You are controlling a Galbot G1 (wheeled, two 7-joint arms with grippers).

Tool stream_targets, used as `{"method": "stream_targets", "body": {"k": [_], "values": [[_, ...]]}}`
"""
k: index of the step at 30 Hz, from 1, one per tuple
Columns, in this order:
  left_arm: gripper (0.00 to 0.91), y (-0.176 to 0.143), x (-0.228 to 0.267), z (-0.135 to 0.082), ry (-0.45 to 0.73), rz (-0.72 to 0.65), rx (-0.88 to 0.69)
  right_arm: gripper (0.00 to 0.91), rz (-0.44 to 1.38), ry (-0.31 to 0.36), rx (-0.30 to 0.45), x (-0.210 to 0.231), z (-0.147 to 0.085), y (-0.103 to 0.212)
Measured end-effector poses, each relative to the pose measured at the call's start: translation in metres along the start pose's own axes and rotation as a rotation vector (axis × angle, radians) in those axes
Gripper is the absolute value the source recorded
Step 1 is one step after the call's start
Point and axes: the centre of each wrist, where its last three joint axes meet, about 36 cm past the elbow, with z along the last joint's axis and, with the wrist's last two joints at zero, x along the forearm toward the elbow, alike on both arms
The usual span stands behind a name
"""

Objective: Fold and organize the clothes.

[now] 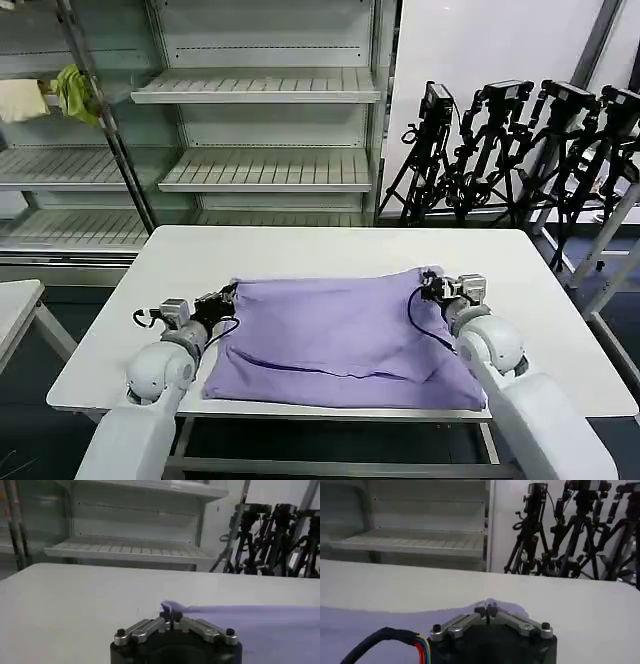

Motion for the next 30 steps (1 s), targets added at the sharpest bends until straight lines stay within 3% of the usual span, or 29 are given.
{"method": "stream_targets", "body": {"k": [30], "values": [[0.010,-0.020,0.091,0.022,-0.033,0.005,0.011,0.000,-0.054,0.015,0.119,0.113,0.035,0.008]]}}
